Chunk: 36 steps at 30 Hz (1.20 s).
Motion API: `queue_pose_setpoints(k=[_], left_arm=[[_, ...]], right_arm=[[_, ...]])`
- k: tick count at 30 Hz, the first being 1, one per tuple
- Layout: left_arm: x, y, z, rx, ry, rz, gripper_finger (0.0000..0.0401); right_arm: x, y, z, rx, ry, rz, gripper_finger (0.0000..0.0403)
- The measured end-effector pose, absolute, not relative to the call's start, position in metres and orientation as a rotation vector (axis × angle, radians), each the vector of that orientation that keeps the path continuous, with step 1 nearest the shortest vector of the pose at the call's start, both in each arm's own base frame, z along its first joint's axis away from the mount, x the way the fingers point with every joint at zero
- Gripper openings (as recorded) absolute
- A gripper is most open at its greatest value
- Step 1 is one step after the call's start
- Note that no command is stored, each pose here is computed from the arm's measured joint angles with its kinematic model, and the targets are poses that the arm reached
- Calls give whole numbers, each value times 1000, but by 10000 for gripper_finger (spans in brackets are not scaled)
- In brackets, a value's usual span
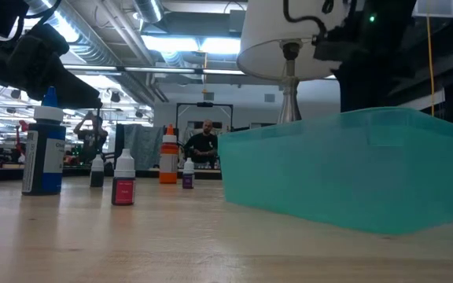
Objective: Pick & Place food coloring
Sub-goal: Put the large purple food coloring bottle into the green bin, then put the large pink food coloring bottle into the gray bin
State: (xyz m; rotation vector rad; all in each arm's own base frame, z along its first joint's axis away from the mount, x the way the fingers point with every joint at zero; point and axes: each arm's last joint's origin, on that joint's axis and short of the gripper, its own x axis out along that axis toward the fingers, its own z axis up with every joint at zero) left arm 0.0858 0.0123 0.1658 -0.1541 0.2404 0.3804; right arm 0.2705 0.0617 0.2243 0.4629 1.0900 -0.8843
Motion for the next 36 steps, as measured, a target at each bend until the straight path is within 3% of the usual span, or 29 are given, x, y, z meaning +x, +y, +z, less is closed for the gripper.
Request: queue_pose_setpoints(k=[11,25,36], left_arm=[[86,12,166,-154,241,380,266],[86,12,166,-154,241,381,265],[86,12,166,-154,240,380,265]], right_arm=[[269,50,209,491,1121,-894,139],[268,48,221,508,1066,-835,246],[257,45,245,410,937,-821,254]])
